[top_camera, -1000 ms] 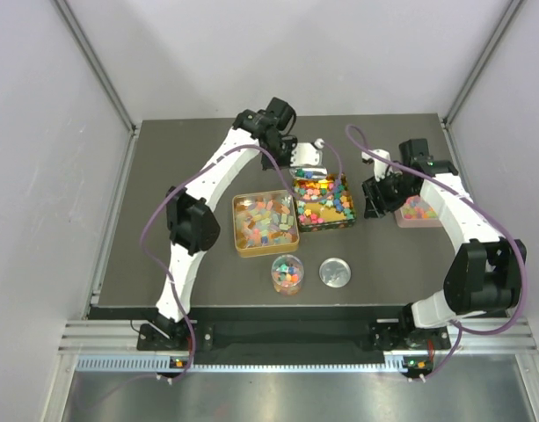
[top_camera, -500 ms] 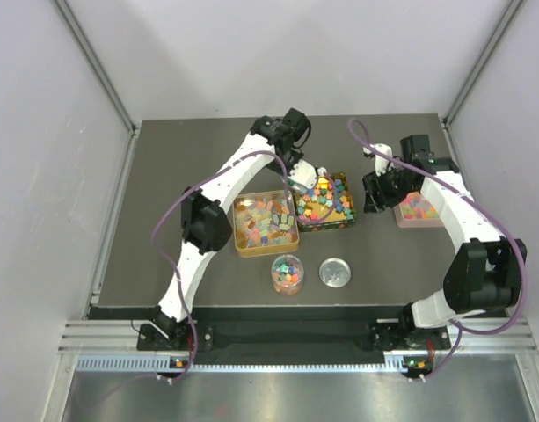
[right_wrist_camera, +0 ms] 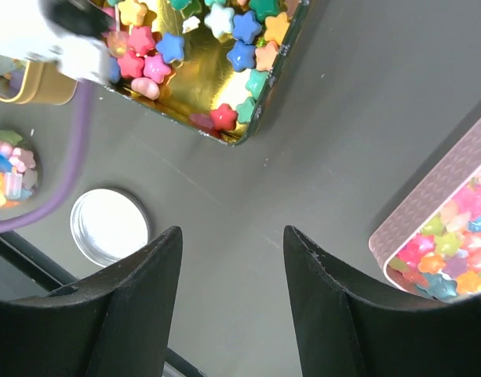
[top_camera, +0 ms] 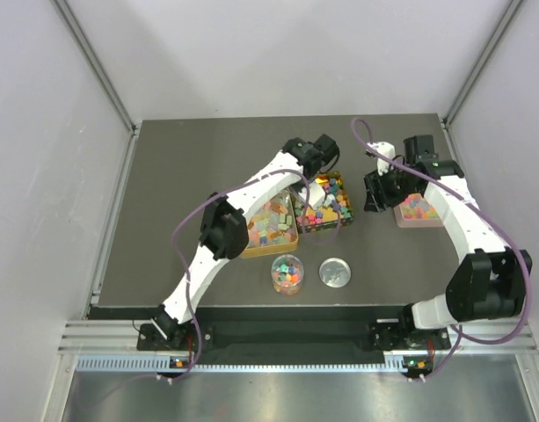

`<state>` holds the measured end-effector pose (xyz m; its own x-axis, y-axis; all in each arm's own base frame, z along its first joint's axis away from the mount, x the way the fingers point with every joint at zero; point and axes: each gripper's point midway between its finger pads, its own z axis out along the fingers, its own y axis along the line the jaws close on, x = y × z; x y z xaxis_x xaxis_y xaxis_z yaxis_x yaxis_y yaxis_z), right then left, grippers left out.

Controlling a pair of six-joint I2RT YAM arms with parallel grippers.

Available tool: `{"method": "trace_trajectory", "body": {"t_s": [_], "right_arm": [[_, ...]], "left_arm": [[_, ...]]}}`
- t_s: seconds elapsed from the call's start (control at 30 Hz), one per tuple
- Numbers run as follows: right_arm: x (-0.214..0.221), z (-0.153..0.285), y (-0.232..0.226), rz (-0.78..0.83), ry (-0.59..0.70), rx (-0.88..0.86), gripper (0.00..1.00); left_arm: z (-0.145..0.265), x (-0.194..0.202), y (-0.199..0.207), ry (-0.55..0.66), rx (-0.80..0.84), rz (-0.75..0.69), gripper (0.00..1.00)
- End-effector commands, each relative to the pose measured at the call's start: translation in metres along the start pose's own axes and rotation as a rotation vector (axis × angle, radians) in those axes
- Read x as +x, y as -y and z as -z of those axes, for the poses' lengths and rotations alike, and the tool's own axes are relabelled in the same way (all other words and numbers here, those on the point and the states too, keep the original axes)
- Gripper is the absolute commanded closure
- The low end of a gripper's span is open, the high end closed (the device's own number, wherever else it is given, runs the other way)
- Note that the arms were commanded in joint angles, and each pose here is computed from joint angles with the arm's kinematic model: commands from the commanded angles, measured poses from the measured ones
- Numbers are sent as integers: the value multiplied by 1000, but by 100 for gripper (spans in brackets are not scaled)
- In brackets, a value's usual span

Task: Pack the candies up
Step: Scoop the fake candies from the storage box.

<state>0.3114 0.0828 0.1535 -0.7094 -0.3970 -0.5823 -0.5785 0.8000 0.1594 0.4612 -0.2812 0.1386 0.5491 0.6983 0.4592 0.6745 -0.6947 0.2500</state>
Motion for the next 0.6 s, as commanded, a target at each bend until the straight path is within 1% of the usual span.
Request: {"method": "trace_trajectory", "body": {"t_s": [0.0,0.07,0.17,0.27,0.4,0.57], "right_arm": [[-9,20,-7,16,72,17,45],[-6,21,-9,29,79,20,46],[10,17,-16,25,65,8,45],[20,16,-22,23,67,-3,46],[34,13,-30,3,52,-27,46],[37,12,-36,-23,55,-49,45]], "left_arm": [[-6,19,41,-178,221,-188,100],[-7,23,39,-224,224,-195,100],[-9,23,36,-253,224,-200,100],[-11,19,34,-254,216,-183,100],[-8,-5,29,-204,184,-163,100],[-7,-31,21,-104,132,-75,100]]}}
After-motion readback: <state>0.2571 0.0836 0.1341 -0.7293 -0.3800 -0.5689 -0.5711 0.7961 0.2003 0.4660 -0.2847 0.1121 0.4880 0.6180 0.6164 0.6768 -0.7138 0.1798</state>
